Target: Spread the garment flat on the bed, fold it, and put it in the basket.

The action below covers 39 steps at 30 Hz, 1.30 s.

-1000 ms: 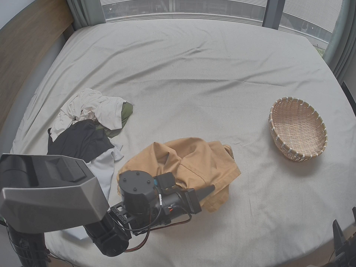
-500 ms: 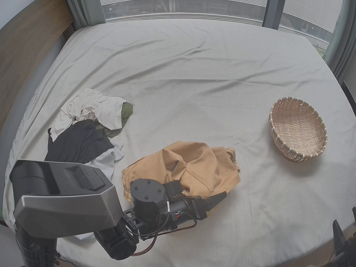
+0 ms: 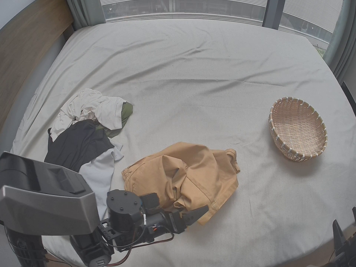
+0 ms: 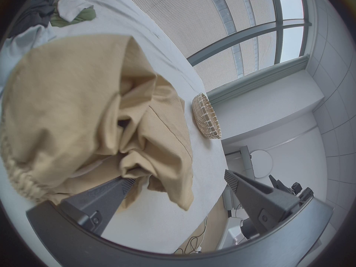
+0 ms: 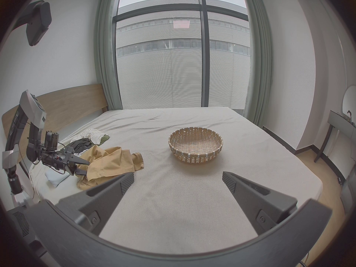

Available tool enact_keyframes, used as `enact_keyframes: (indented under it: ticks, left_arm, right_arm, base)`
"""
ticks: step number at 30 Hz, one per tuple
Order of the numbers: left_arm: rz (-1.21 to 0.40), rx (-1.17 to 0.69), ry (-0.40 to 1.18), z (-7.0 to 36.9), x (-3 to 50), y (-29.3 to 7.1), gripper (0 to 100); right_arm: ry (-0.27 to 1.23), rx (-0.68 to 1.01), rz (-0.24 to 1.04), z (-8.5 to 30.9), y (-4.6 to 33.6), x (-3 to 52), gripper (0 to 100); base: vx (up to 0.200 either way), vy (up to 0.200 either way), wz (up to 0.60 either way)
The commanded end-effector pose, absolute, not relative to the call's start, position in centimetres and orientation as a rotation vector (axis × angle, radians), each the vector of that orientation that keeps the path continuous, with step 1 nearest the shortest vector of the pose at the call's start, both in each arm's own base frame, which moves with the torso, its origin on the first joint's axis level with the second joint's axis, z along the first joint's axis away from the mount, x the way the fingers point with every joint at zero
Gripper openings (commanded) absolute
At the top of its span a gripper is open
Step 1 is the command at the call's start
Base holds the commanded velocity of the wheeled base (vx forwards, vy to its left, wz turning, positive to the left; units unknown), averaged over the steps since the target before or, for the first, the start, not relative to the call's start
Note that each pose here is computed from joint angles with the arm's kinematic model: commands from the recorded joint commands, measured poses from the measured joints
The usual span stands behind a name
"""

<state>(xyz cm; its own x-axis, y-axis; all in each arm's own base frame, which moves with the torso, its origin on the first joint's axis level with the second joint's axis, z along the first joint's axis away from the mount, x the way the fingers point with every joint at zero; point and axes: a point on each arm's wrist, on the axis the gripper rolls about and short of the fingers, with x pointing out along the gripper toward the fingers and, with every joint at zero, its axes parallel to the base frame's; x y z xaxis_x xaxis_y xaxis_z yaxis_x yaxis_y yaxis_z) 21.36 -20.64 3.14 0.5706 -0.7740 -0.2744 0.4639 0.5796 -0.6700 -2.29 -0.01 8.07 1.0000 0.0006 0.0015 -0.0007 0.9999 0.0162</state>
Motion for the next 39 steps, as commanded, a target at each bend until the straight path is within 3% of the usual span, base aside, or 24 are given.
enact_keyframes:
  ticks: [1,17,28,39]
  left_arm:
    - [-0.742,-0.583,0.516,5.8,20.8,-17.7,100]
    - [-0.586,-0.602,0.446,7.4,20.7,-12.0,100]
    - [-0.470,-0.606,0.601,5.1,19.0,-8.6,100]
    - [-0.407,-0.586,0.738,1.1,20.8,-9.2,100]
  right_arm:
    - [0.005,0.015,0.000,7.6,0.0,-2.2,100]
    - [0.005,0.014,0.002,7.6,0.0,-2.2,100]
    - [0.005,0.014,0.003,7.6,0.0,-2.2,100]
    - [0.005,0.014,0.003,7.6,0.0,-2.2,100]
  base:
    - [0.000,0.000,0.00]
    - [0.000,0.000,0.00]
    - [0.000,0.000,0.00]
    - [0.000,0.000,0.00]
